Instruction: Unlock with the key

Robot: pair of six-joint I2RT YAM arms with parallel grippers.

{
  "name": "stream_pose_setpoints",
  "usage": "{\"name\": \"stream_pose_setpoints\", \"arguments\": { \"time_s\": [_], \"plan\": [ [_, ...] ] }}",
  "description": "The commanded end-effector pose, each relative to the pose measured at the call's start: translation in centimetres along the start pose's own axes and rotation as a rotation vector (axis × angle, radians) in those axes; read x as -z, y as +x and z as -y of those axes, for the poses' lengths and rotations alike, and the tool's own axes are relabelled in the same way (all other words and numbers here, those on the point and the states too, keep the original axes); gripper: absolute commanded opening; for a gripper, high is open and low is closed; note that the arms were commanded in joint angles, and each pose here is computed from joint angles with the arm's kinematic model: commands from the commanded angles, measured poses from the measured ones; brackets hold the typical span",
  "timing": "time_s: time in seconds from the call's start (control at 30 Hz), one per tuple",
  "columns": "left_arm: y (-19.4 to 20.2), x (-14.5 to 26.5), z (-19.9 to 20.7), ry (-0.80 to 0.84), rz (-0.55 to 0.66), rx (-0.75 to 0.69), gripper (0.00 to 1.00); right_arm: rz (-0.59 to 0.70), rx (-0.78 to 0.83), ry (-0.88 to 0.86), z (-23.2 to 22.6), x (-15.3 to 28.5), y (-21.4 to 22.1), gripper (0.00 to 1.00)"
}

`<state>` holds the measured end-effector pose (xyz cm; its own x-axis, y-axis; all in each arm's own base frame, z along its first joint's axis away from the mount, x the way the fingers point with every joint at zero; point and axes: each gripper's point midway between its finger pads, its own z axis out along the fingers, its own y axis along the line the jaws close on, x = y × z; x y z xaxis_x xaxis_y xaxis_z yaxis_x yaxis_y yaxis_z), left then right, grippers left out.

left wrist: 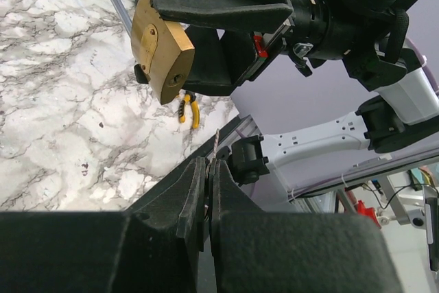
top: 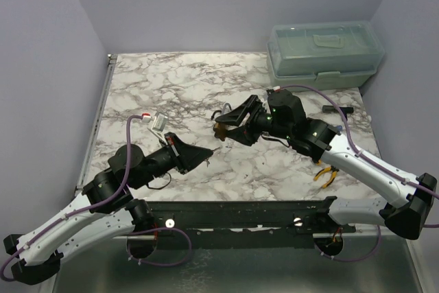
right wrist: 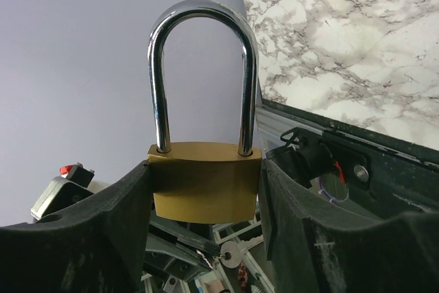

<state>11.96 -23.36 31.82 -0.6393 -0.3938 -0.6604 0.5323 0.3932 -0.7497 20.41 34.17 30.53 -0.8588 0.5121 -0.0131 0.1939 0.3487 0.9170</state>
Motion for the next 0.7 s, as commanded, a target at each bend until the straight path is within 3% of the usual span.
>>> {"name": "stream_pose_setpoints", "arguments": {
  "time_s": [0.0,0.37,0.67],
  "plan": [
    [-0.1,0.3,0.1,-0.004,-0.009,-0.043,0.00,-0.013,0.035,-0.139,-4.2,2.1,0.3,0.00],
    [-1.5,-0.2,-1.0,-0.095,0.026,-0.114,0.00,0.105,-0.006,-0.039,-2.8,2.6,-1.7,0.00],
    [-3.1,-1.0,-2.3,-0.152,0.000,-0.505,0.00,0.266,-0.081,0.406,3.4,3.5,-4.3,0.00]
  ]
}}
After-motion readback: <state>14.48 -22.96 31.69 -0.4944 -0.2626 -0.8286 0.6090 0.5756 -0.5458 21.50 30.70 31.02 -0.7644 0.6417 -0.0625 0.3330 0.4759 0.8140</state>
